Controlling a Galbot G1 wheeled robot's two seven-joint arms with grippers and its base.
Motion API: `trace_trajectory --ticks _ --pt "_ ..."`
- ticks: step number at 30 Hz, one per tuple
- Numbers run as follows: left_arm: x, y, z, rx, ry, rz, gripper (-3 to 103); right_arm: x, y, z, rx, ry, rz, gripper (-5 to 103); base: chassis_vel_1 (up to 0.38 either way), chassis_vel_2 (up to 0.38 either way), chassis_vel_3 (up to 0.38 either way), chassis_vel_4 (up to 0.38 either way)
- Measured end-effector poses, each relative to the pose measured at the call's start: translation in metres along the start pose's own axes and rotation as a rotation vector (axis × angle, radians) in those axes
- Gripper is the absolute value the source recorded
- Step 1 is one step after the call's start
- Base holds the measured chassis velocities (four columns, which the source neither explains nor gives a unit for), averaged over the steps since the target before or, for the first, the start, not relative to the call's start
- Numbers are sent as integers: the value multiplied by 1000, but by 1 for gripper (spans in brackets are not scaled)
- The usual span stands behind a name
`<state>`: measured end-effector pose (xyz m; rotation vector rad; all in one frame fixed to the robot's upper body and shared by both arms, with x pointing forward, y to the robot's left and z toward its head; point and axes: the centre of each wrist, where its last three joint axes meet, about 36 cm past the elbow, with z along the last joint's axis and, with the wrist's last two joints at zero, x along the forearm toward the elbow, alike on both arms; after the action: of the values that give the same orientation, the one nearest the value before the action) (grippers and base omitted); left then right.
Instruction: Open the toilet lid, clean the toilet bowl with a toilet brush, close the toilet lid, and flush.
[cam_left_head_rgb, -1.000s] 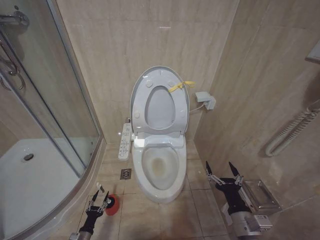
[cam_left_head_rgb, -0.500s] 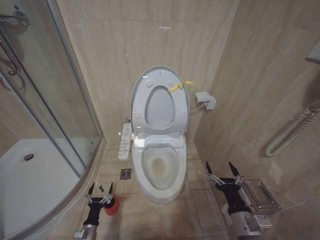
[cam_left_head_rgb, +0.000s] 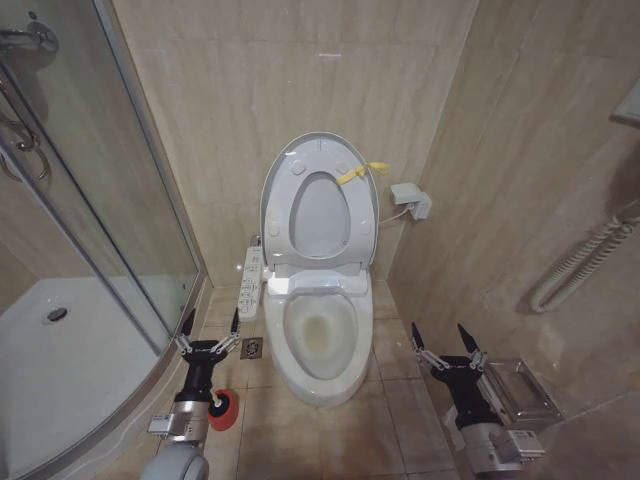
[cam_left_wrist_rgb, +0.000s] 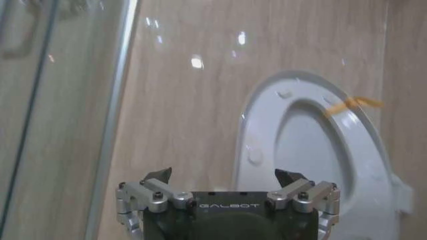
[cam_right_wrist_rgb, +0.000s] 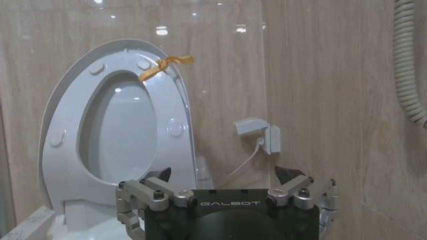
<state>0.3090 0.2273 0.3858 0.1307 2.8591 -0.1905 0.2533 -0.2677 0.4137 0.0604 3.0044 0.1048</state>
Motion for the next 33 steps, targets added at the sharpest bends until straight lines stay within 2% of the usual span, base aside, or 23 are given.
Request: trace_trajectory --ticks 1,3,4,6,9,13,20,24,28,33 --pt "7 -2 -7 -7 33 9 100 0 0 0 0 0 0 100 0 0 0 0" --pt "12 -2 -11 -22 59 19 100 0 0 0 0 0 0 100 0 0 0 0" --pt "18 0 -15 -47 92 29 100 0 0 0 0 0 0 100 0 0 0 0" --pt "25 8 -20 -132 163 34 100 0 0 0 0 0 0 100 0 0 0 0" --pt "26 12 -27 -164 193 37 100 0 0 0 0 0 0 100 0 0 0 0" --pt "26 6 -47 -143 213 50 100 0 0 0 0 0 0 100 0 0 0 0" --pt "43 -15 -86 -87 185 72 100 0 0 0 0 0 0 100 0 0 0 0" --pt "48 -9 -98 -110 155 49 100 0 0 0 0 0 0 100 0 0 0 0" --pt "54 -10 -105 -99 147 37 100 0 0 0 0 0 0 100 0 0 0 0" --pt "63 -8 -100 -84 165 86 100 0 0 0 0 0 0 100 0 0 0 0"
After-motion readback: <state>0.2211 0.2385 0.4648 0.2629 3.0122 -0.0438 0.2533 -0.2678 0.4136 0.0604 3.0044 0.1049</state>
